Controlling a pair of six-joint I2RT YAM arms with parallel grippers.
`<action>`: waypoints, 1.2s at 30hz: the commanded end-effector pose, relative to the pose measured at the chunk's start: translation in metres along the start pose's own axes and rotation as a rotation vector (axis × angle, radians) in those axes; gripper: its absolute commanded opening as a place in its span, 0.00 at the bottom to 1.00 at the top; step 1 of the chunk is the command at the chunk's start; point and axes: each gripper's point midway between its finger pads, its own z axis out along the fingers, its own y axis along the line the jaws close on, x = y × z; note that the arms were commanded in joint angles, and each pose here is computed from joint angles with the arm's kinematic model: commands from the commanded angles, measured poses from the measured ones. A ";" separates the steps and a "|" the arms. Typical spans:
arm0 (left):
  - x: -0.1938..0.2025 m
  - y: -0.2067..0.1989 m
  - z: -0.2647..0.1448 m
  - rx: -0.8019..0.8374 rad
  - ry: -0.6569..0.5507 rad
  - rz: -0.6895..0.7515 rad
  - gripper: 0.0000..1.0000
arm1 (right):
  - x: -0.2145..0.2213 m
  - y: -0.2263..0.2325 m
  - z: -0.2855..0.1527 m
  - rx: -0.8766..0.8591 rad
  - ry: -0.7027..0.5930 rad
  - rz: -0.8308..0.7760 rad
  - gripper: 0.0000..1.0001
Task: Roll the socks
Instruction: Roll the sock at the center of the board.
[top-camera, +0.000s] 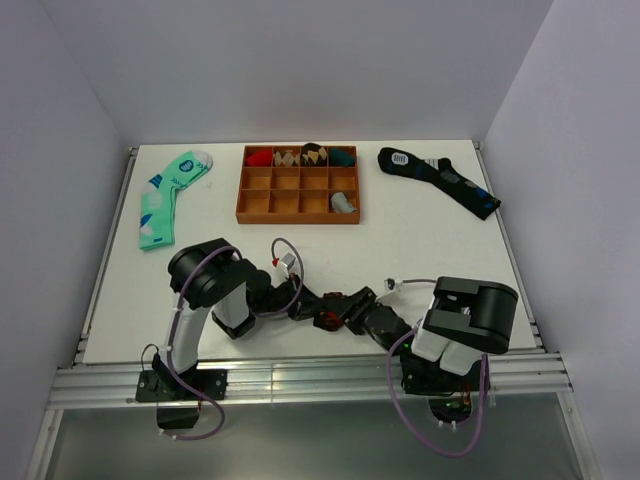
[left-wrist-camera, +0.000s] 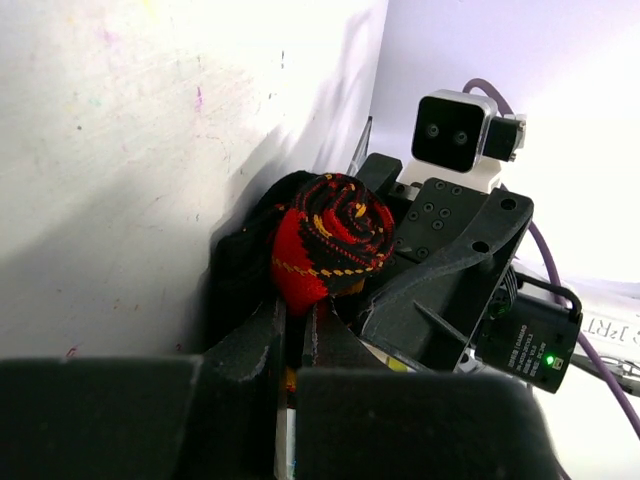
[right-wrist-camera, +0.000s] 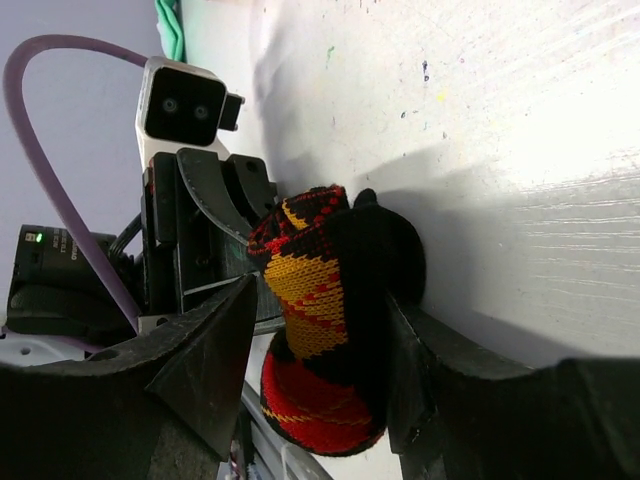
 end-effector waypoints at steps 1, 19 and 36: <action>0.072 0.087 0.007 -0.326 0.200 -0.143 0.00 | 0.058 -0.068 -0.038 0.210 0.359 -0.113 0.58; 0.110 0.073 0.010 -0.251 0.444 -0.072 0.00 | 0.047 -0.010 -0.036 -0.096 0.338 -0.065 0.52; 0.140 -0.004 -0.003 -0.017 0.571 0.021 0.00 | 0.035 0.060 -0.037 -0.284 0.284 -0.169 0.44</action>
